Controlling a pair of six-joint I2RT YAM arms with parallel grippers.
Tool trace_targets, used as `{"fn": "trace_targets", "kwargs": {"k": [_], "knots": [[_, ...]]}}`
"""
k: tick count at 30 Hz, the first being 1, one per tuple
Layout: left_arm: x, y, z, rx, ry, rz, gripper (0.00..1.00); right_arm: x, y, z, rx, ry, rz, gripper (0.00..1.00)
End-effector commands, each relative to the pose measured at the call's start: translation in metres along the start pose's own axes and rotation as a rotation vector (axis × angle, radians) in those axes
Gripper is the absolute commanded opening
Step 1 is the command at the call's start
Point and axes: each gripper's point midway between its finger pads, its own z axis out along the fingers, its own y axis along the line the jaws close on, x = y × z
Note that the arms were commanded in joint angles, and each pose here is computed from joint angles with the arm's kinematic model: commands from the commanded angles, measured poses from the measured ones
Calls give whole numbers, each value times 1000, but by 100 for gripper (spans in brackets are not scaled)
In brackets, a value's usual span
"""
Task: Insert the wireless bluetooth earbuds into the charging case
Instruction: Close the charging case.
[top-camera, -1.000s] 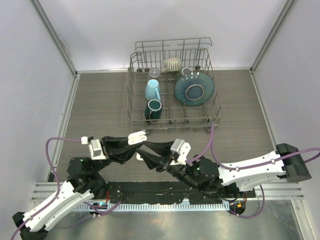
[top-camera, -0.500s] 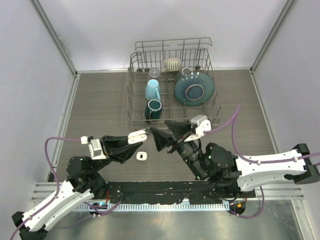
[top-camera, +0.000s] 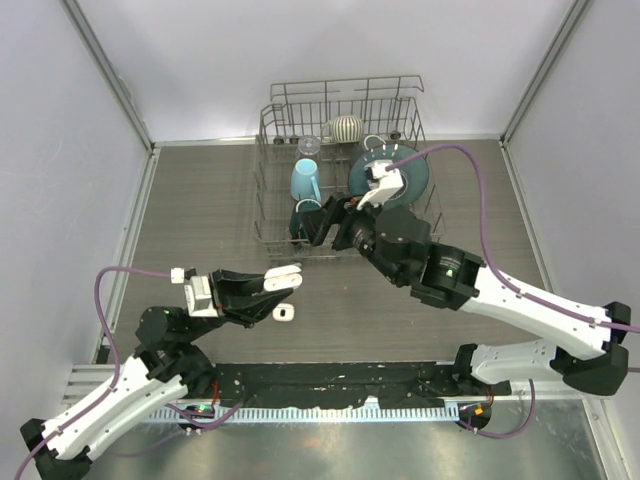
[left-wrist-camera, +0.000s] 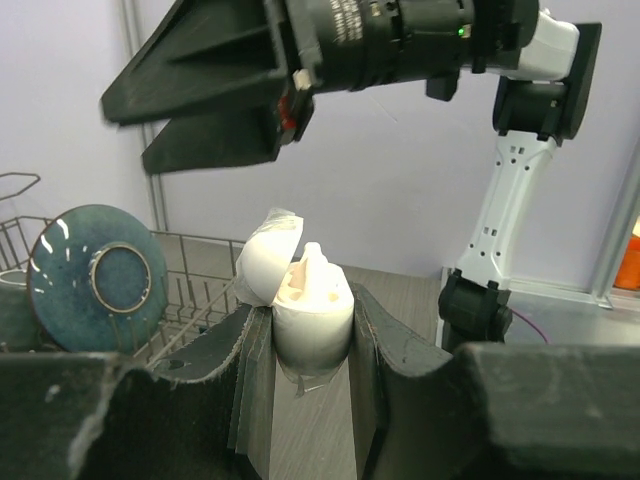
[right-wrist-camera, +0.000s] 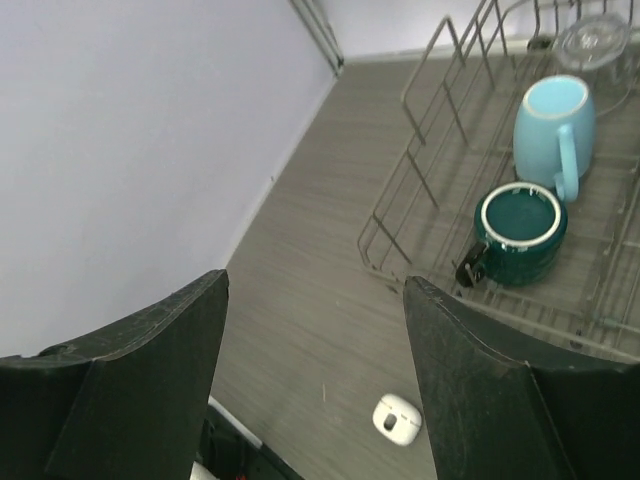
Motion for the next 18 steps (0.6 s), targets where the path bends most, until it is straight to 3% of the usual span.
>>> {"fn": "trace_targets", "kwargs": {"k": [1, 14, 18], "knots": [[-22, -10, 6, 57, -47, 21, 0, 23, 17, 4, -62, 129, 52, 76], [-21, -14, 10, 85, -35, 19, 0, 42, 11, 7, -70, 161, 32, 77], [-23, -13, 10, 80, -45, 22, 0, 52, 21, 2, -147, 206, 24, 77]]}}
